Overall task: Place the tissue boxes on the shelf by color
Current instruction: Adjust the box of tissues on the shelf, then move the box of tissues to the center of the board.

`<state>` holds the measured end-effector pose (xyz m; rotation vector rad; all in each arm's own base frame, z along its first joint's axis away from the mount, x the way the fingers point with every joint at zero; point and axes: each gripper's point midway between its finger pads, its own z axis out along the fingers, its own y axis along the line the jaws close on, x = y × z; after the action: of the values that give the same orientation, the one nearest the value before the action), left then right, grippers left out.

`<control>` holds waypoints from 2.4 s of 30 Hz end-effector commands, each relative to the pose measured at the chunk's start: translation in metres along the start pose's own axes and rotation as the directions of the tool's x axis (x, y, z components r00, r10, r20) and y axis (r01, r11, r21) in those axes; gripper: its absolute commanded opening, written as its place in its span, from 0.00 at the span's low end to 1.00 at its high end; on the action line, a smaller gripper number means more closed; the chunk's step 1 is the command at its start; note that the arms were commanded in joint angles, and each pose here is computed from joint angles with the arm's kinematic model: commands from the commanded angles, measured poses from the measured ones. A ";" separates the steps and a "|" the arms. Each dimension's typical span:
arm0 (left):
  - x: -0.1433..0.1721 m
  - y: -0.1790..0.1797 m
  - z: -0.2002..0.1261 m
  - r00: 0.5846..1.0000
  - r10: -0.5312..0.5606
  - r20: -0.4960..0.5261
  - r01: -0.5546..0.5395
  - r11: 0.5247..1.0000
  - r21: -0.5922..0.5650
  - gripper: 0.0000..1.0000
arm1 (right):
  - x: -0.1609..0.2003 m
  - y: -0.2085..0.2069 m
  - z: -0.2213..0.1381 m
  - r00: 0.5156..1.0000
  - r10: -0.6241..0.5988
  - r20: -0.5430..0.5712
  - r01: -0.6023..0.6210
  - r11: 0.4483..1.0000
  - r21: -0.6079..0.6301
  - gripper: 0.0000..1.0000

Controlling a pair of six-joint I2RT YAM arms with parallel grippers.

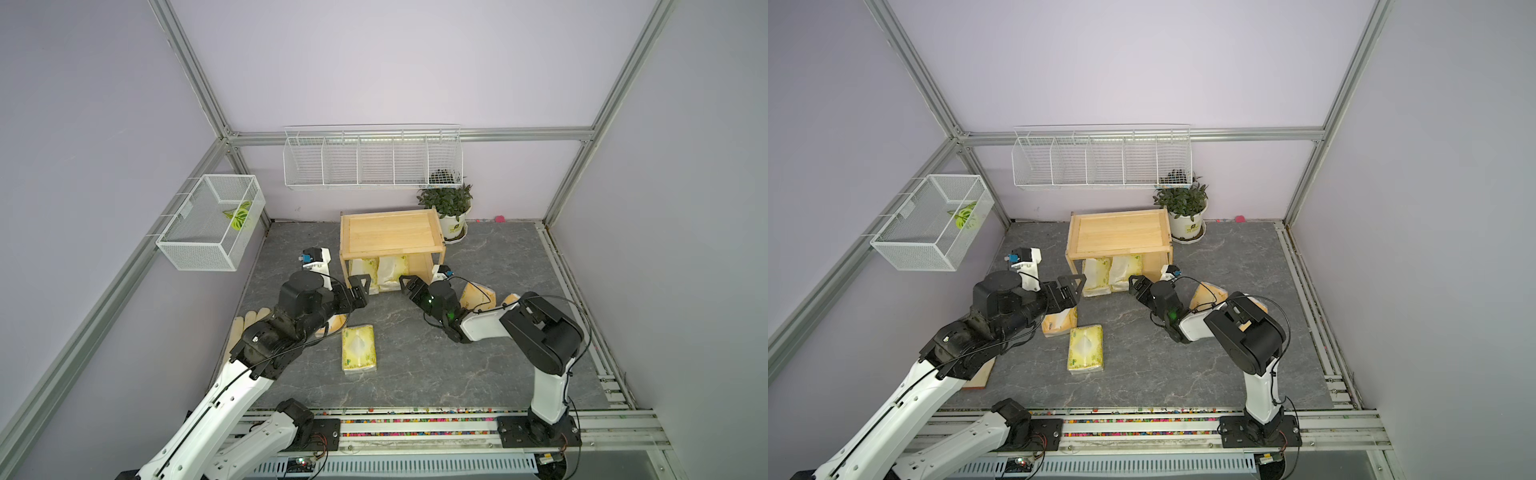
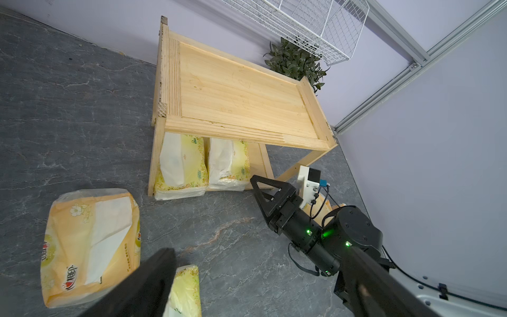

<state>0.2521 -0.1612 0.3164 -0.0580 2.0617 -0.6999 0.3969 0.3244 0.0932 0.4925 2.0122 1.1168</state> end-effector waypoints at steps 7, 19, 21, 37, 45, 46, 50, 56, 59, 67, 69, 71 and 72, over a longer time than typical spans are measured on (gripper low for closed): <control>0.010 0.005 0.003 1.000 0.014 -0.021 -0.014 1.000 0.002 1.00 | -0.019 0.033 -0.002 0.998 -0.049 0.048 0.052 0.997 -0.049 0.94; 0.010 0.007 -0.002 1.000 0.014 -0.017 -0.014 1.000 -0.004 1.00 | -0.023 0.023 0.029 0.997 -0.025 0.080 0.026 1.000 -0.012 0.94; 0.010 0.007 -0.002 1.000 0.015 -0.016 -0.015 1.000 -0.005 1.00 | -0.023 0.021 0.029 0.996 -0.026 0.080 0.026 1.000 -0.003 0.94; 0.010 0.008 0.000 1.000 0.013 -0.019 -0.013 1.000 -0.010 1.00 | -0.003 0.034 0.048 1.000 -0.020 -0.017 0.019 0.997 -0.069 0.93; 0.010 0.011 -0.001 1.000 0.003 -0.016 -0.003 1.000 -0.028 1.00 | -0.015 0.056 0.019 0.997 -0.079 0.005 0.079 0.990 -0.115 0.93; 0.011 0.014 -0.002 1.000 -0.007 -0.014 0.006 0.999 -0.042 1.00 | -0.017 0.061 0.012 0.996 -0.091 0.005 0.091 0.988 -0.122 0.93; 0.021 0.028 -0.008 0.997 -0.071 -0.028 0.068 0.993 -0.092 1.00 | -0.012 0.076 -0.015 0.991 -0.135 -0.022 0.131 0.981 -0.145 0.94; 0.063 0.065 -0.021 0.971 -0.228 -0.065 0.211 0.956 -0.203 1.00 | 0.010 0.076 -0.055 0.973 -0.184 -0.140 0.168 0.979 -0.117 0.95; 0.091 0.078 -0.020 0.951 -0.274 -0.142 0.233 0.939 -0.253 1.00 | 0.026 0.071 -0.074 0.947 -0.219 -0.236 0.202 0.975 -0.093 0.95; 0.156 0.098 -0.006 0.882 -0.384 -0.273 0.299 0.904 -0.305 1.00 | 0.075 0.031 -0.127 0.829 -0.243 -0.504 0.268 0.963 -0.024 0.95; 0.168 0.102 0.000 0.868 -0.406 -0.285 0.319 0.897 -0.305 1.00 | 0.086 0.022 -0.137 0.800 -0.231 -0.554 0.261 0.965 -0.025 0.95; 0.177 0.102 0.005 0.855 -0.420 -0.303 0.334 0.894 -0.297 1.00 | 0.096 0.016 -0.144 0.774 -0.217 -0.595 0.249 0.968 -0.029 0.96; 0.181 0.101 0.008 0.852 -0.419 -0.313 0.334 0.896 -0.291 1.00 | 0.100 0.012 -0.147 0.764 -0.204 -0.612 0.241 0.970 -0.023 0.96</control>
<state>0.1758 -0.1223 0.1223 -0.4955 2.5429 -0.6449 0.2489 0.3200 0.1247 -0.0469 2.4662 1.1440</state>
